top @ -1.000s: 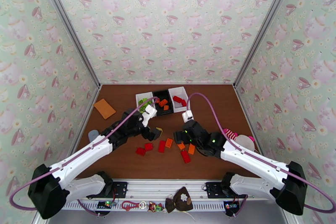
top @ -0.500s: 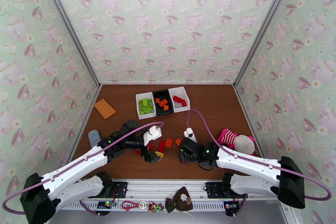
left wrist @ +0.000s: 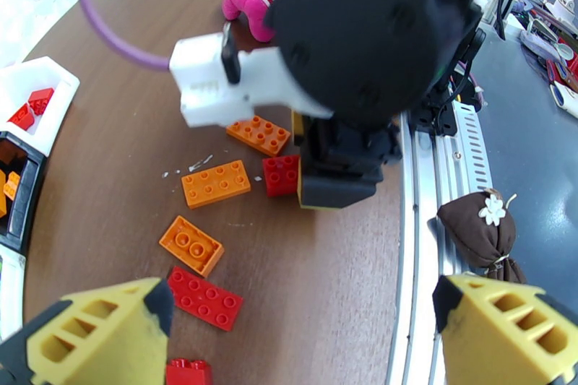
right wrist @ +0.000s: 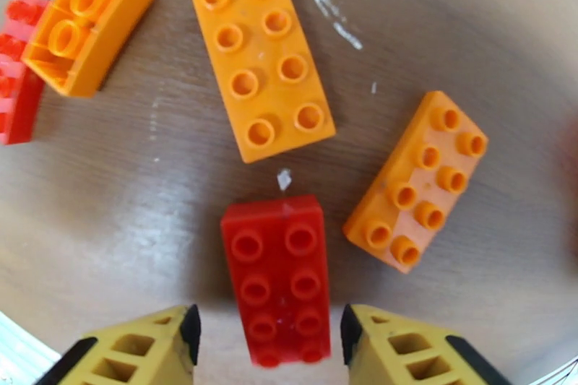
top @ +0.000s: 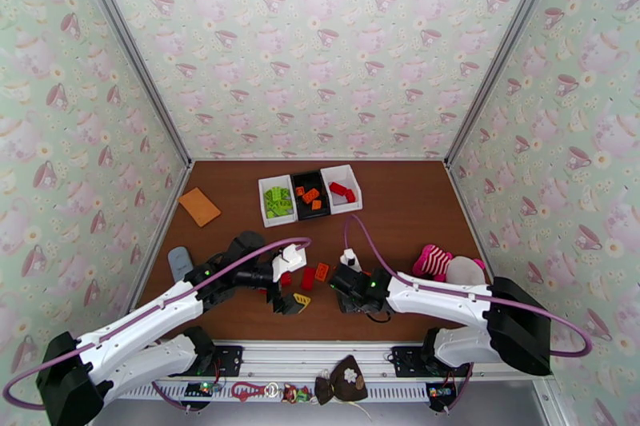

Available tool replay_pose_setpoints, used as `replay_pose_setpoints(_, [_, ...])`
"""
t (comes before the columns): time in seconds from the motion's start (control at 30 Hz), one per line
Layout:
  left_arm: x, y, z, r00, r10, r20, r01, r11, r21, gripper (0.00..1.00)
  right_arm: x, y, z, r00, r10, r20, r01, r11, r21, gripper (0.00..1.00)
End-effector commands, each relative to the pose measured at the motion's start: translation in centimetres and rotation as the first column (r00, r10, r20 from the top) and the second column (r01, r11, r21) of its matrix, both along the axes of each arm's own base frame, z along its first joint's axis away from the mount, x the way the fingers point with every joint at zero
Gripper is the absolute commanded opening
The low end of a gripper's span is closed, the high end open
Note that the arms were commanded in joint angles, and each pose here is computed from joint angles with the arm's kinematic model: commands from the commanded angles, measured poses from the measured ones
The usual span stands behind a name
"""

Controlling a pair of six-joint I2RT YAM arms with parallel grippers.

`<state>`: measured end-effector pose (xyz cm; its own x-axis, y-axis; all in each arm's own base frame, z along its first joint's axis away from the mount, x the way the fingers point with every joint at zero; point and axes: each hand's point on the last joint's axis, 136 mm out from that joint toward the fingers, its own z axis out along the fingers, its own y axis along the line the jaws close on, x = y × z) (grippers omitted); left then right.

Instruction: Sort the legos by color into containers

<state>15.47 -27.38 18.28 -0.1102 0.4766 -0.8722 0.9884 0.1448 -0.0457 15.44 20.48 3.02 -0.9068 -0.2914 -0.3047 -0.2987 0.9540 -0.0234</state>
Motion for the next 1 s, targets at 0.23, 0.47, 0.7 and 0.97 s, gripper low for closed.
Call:
replay_pose_setpoints(0.23, [-0.5,-0.3,0.5,0.999,-0.035,0.015,0.036,0.999,-0.022,1.00,0.6,1.7,-1.7,1.000,0.018,-0.005,-0.018,1.000,0.003,0.52])
replay_pose_setpoints(0.47, [-0.1,-0.3,0.7,1.000,-0.006,0.013,0.007,1.000,-0.027,1.00,0.8,1.4,-1.6,1.000,0.016,0.001,-0.016,1.000,-0.026,0.21])
replay_pose_setpoints(0.7, [0.3,-0.2,1.1,0.999,0.031,0.020,-0.030,0.998,-0.050,1.00,2.6,2.4,1.4,0.995,0.016,0.099,-0.017,1.000,0.014,0.20])
replay_pose_setpoints(0.97, [0.8,0.1,1.7,0.996,0.077,0.043,-0.073,0.994,-0.076,1.00,6.0,4.9,6.5,0.977,0.017,0.214,-0.046,0.991,0.130,0.19])
